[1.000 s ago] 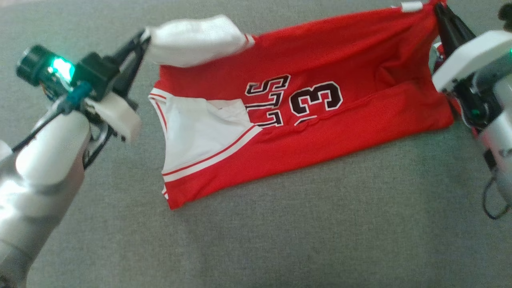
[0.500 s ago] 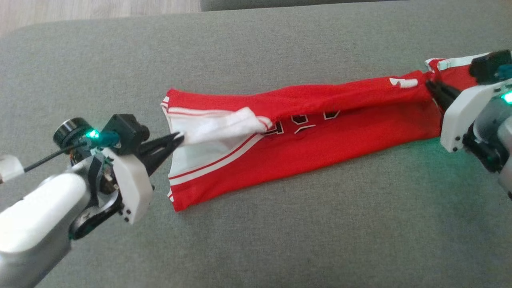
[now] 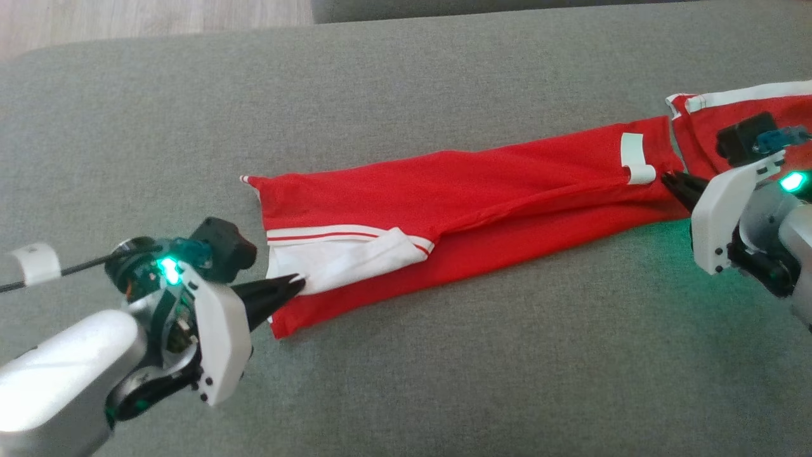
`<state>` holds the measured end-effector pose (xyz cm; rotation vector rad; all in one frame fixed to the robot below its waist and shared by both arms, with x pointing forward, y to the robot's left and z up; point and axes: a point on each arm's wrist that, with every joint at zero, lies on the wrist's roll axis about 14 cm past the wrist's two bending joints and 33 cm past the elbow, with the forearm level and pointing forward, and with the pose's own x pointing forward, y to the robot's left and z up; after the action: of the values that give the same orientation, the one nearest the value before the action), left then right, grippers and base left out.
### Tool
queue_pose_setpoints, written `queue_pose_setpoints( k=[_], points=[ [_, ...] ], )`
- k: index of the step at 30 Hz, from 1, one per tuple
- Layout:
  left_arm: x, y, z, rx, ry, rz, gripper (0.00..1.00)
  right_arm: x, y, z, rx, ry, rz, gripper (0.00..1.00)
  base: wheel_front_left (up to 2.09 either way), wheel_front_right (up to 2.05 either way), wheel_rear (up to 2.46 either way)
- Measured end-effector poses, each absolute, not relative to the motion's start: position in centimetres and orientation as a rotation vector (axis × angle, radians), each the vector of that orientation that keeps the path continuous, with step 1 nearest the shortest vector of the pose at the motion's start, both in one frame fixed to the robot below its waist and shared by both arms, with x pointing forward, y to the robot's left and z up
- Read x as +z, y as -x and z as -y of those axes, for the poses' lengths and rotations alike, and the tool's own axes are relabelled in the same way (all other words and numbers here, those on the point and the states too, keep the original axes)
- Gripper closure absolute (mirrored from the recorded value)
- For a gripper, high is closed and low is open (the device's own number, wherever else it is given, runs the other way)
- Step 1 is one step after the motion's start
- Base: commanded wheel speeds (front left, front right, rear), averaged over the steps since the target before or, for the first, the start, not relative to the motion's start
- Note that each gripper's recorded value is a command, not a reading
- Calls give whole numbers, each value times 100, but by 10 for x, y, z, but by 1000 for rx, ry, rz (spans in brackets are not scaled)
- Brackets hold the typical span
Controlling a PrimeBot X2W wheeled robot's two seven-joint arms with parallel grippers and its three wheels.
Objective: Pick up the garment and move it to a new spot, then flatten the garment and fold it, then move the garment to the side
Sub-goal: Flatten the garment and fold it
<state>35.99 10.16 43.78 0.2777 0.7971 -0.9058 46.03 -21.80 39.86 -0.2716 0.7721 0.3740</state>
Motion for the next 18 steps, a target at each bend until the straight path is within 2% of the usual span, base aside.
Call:
queue_pose_setpoints(
  k=[6, 7, 8, 13, 18],
  points=[
    [423, -355, -93, -935, -283, -835, 100, 391, -457, 221, 378, 277, -808, 100, 0, 0, 0],
    [422, -357, -91, -937, -291, -824, 69, 392, -459, 223, 369, 268, -807, 48, 0, 0, 0],
    [422, -361, -89, -937, -299, -802, 0, 391, -459, 225, 348, 228, -822, 0, 0, 0, 0],
    [426, -383, -88, -886, -325, -700, 0, 402, -465, 223, 307, 90, -788, 0, 0, 0, 0],
    [451, -418, -96, -737, -310, -529, 0, 444, -487, 225, 231, -139, -621, 0, 0, 0, 0]
  ],
)
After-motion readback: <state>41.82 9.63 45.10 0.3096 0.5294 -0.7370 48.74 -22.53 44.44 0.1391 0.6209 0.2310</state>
